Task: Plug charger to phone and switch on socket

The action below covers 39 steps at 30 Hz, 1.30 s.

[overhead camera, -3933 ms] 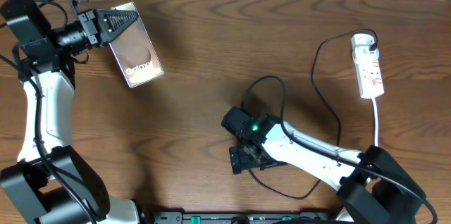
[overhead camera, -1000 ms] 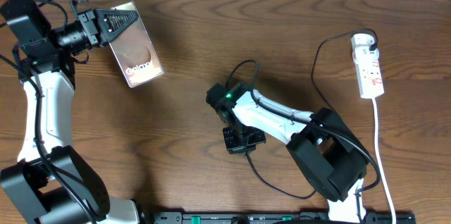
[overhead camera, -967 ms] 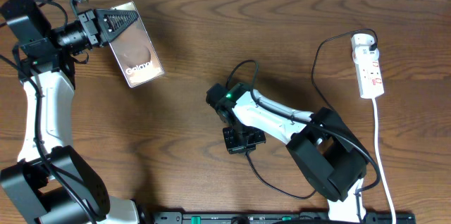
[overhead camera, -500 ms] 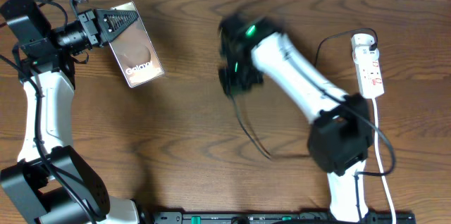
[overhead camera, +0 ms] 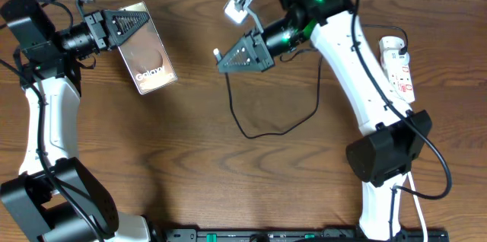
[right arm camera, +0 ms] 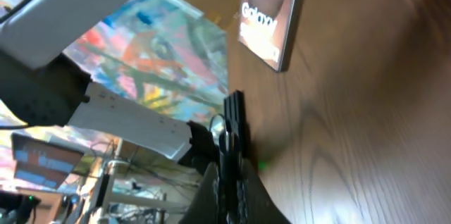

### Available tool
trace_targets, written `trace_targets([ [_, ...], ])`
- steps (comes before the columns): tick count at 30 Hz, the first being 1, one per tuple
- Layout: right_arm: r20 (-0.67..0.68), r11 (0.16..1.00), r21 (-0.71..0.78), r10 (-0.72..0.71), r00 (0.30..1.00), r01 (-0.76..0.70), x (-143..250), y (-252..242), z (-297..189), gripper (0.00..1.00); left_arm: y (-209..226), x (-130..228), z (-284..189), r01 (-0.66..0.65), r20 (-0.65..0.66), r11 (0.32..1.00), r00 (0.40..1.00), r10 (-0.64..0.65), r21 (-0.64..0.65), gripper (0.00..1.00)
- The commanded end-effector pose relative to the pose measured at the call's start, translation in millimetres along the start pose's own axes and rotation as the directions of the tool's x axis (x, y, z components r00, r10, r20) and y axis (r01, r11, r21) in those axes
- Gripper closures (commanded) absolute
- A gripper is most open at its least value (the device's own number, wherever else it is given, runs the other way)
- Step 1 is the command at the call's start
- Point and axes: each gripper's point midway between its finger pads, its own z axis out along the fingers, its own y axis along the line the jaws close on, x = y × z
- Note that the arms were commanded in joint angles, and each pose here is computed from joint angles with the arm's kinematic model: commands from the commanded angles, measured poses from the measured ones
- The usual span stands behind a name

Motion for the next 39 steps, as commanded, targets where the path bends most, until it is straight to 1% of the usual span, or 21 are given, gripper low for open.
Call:
trace_targets([
  [1,0.007,0.993,-0.112,-0.042,0.999,0.043,16,-3,20,0.99,-5,0,-1,-0.022,-0.009,1.0,1.0,0.022,0.014,0.93],
  [5,0.028,0.979,-0.205,-0.008,1.0,0.014,33,-16,38,0.99,-5,0,-1,-0.022,-0.009,1.0,1.0,0.022,0.014,0.93],
  [9,0.061,0.958,-0.288,0.001,0.998,0.017,43,-22,47,0.99,-5,1,-1,-0.021,-0.01,1.0,1.0,0.021,0.015,0.93],
  [12,0.046,0.954,-0.301,0.002,0.999,0.012,49,-26,58,0.99,-5,1,-1,-0.022,-0.011,1.0,1.0,0.022,0.016,0.93],
  [18,0.025,0.94,-0.331,-0.079,0.997,0.082,50,-17,82,0.99,-9,6,10,-0.023,-0.036,0.999,0.999,0.024,0.033,0.93],
  [25,-0.012,0.951,-0.301,-0.076,0.997,0.069,39,-19,100,0.99,-14,13,23,-0.022,-0.067,0.998,0.997,0.026,0.054,0.92],
  [36,-0.009,0.96,-0.266,-0.089,0.996,0.084,35,-25,103,0.99,-17,17,32,0.018,-0.089,0.998,0.996,-0.013,0.064,0.93],
  [39,-0.008,0.96,-0.267,-0.09,0.996,0.085,35,-25,103,0.99,-14,16,37,0.027,-0.078,0.999,0.997,-0.023,0.045,0.92],
])
